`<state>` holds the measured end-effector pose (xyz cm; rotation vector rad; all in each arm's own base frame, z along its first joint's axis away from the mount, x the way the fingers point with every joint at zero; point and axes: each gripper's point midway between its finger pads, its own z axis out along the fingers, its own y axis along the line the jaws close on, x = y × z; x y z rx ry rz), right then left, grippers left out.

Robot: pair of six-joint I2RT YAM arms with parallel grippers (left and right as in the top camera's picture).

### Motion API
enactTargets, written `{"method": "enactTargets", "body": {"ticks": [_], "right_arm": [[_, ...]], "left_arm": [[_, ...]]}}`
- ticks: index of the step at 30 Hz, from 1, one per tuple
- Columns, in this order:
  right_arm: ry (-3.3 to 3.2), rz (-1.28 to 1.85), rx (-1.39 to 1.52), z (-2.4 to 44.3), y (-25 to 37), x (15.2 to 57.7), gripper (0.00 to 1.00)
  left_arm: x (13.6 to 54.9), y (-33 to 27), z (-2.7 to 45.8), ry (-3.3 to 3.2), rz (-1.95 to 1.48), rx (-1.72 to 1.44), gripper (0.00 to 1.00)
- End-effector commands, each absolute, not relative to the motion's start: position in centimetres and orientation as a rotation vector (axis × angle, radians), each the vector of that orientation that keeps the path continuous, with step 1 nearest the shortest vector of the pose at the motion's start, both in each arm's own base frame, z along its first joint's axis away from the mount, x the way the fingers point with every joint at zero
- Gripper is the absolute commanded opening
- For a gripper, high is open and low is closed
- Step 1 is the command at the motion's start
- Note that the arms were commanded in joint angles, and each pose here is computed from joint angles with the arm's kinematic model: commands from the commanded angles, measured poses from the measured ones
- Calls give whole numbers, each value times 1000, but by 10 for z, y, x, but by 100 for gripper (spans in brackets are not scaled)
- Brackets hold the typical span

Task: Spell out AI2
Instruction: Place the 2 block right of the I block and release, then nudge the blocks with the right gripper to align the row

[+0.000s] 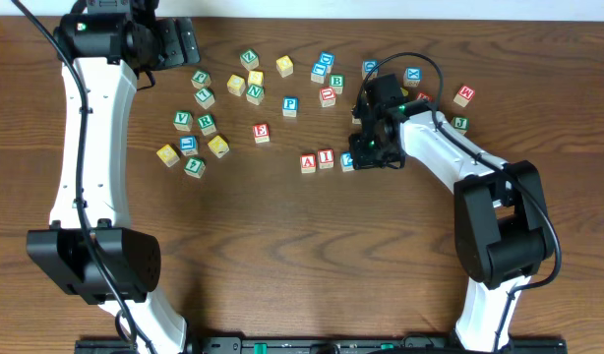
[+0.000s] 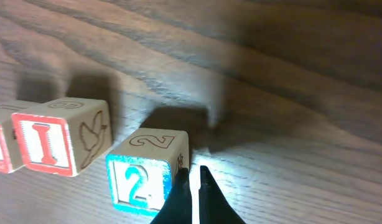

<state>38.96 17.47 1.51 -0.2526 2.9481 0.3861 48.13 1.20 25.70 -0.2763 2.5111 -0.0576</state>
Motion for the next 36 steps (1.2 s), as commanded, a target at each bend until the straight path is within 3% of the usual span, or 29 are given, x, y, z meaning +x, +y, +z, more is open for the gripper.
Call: {"method": "enactTargets", "body": {"ticks": [1, 10, 36], "right_arm": [[2970, 448, -159, 15, 181, 387, 1], [2989, 467, 20, 16, 187, 385, 1], [2973, 509, -19, 18, 210, 381, 1]], "left_arm": [[483, 13, 256, 2511, -45, -276, 98], [483, 13, 256, 2511, -45, -276, 98], [483, 13, 256, 2511, -45, -276, 98]]}}
